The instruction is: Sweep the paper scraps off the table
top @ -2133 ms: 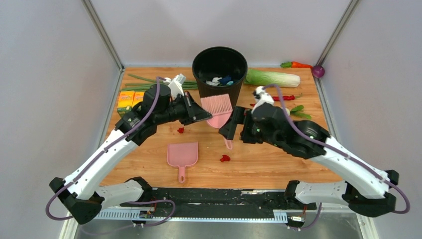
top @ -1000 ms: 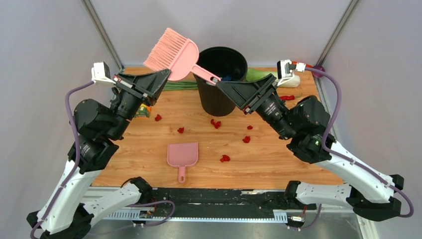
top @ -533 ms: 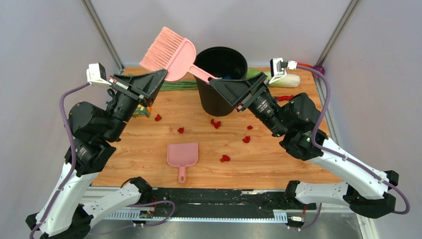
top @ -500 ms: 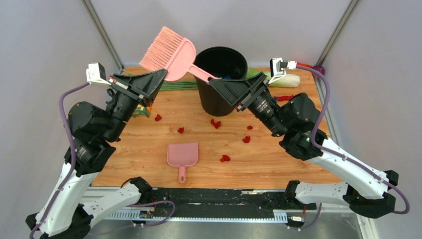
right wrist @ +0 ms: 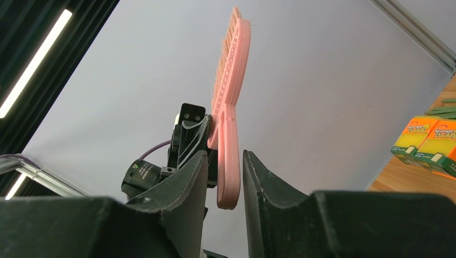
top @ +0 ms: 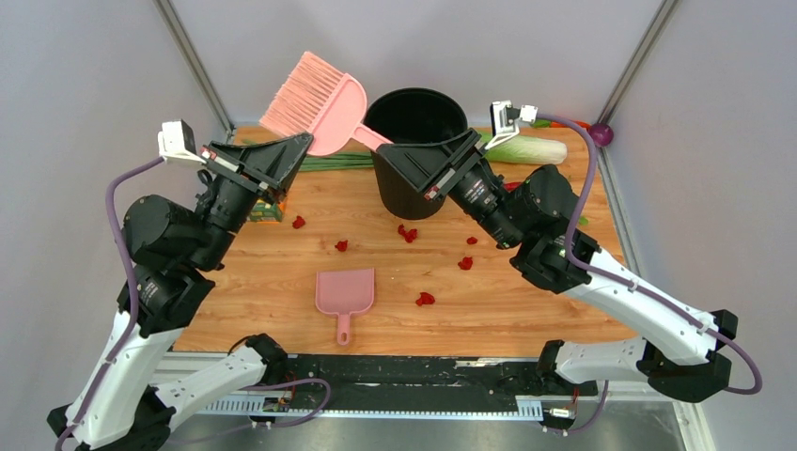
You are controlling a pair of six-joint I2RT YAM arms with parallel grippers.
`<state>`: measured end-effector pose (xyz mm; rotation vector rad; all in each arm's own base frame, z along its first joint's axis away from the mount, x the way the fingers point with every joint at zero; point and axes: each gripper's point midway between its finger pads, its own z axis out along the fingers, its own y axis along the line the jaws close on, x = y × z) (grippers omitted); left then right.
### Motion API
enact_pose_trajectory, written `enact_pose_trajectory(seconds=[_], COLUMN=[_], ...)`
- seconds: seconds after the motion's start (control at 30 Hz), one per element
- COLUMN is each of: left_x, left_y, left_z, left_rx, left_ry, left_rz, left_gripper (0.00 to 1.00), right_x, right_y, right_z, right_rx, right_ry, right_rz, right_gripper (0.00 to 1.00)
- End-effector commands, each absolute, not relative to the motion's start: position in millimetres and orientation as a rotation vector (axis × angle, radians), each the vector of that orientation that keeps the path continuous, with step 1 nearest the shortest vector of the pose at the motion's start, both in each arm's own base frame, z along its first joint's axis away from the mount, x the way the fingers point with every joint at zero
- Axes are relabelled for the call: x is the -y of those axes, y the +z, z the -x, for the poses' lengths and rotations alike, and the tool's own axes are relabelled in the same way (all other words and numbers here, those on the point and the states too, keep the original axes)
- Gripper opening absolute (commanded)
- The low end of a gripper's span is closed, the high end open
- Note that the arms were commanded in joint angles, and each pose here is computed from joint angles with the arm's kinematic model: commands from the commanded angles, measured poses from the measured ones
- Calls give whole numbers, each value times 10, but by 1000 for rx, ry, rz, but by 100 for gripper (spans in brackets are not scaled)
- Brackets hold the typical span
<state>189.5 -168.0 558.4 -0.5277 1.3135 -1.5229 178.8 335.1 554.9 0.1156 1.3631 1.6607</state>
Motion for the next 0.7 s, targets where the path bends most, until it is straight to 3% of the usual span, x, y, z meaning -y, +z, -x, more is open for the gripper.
enact_pose_trajectory(seconds=[0.0,0.33,0.53,0.67], left_x=[1590,1574,1561,1502], left_y=[5741,5709,5683,5636], left_z=[-1762,-1740,-1734,-1758], left_rx=[-1265,-1276,-1280,-1300], left_ry=[-1535,-1526,-1516,-1454], left_rz=[490,487,485,494], left_gripper=[0,0,0,0], right_x=[-3263,-3240,-3283,-3329], right_y=[5873,5840,5784,5694], right_z=[-1682,-1678,-1657,-1642], right_rx=[-1267,-1272,-1294,-1325], right_ry=[1732,1741,1771,1795], right_rz=[-112,-129,-129,-131], right_gripper=[31,18,1,0])
